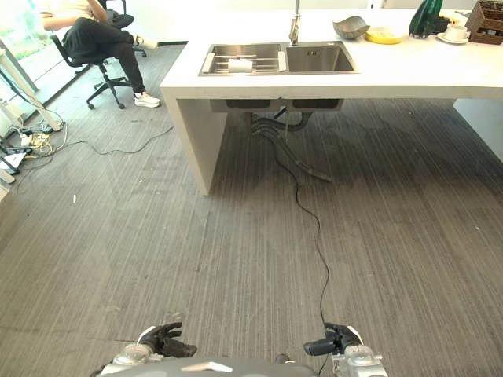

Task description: Place the dishes in the dishwasher.

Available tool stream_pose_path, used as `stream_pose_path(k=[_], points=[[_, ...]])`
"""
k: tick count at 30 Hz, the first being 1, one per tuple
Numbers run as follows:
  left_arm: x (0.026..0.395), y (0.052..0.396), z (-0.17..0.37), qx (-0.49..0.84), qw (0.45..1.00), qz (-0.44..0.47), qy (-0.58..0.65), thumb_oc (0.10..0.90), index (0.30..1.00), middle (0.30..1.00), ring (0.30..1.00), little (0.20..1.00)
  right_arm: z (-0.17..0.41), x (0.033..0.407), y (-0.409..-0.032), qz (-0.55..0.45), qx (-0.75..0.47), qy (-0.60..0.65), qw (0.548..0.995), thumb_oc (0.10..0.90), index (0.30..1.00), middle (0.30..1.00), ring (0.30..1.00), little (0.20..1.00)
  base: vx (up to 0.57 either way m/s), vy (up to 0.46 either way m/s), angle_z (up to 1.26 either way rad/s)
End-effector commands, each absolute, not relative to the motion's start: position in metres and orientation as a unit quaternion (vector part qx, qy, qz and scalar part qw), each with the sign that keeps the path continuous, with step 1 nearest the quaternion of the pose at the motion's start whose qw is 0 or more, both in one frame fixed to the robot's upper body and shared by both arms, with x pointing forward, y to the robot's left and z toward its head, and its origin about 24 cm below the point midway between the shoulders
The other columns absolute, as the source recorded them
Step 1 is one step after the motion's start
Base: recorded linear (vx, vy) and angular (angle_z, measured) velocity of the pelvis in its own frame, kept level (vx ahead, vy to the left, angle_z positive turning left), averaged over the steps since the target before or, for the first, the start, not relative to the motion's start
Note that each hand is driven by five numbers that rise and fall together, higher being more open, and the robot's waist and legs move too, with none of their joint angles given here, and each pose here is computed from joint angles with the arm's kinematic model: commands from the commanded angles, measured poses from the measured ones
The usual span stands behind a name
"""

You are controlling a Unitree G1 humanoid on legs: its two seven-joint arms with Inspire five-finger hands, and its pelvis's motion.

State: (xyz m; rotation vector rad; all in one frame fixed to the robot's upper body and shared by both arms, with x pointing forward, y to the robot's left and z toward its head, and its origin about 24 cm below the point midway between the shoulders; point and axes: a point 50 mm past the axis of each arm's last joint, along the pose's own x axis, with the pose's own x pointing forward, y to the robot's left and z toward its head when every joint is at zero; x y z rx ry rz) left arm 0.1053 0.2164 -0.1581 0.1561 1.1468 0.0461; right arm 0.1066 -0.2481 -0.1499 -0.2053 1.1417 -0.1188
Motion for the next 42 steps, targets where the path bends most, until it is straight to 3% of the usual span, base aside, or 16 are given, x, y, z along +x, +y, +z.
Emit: stream_pose_path(k=[1,9,22,34,42], points=[[0.133,0.213,-0.152,0.046,0.855,0.033,0.515,0.8,0.9,0.9,0.9,0.9,-0.144,0.132,-0.244,-0.064,-0.071,0.508,0.856,0.8,0.9,0.9,0.9,0.9,0.0,0.0,0.0],[0.134,0.214,-0.152,0.036,0.854,0.039,0.517,0.8,0.9,0.9,0.9,0.9,-0.144,0.135,-0.248,-0.061,-0.079,0.522,0.847,0.8,0.9,0.9,0.9,0.9,-0.01,0.082,-0.08],[0.198,0.219,-0.11,0.046,0.922,0.035,0.383,0.8,0.9,0.9,0.9,0.9,-0.128,0.164,-0.255,-0.079,-0.07,0.469,0.877,0.8,0.9,0.9,0.9,0.9,0.14,0.036,0.15],[0.214,0.234,-0.074,-0.008,0.957,0.079,0.279,0.8,0.9,0.9,0.9,0.9,-0.136,0.127,-0.271,-0.066,-0.099,0.517,0.848,0.8,0.9,0.9,0.9,0.9,0.35,-0.174,0.34],[0.258,0.227,0.004,-0.037,0.993,0.064,0.095,0.8,0.9,0.9,0.9,0.9,-0.137,0.115,-0.281,-0.087,-0.105,0.53,0.837,0.8,0.9,0.9,0.9,0.9,0.24,-0.233,0.11]])
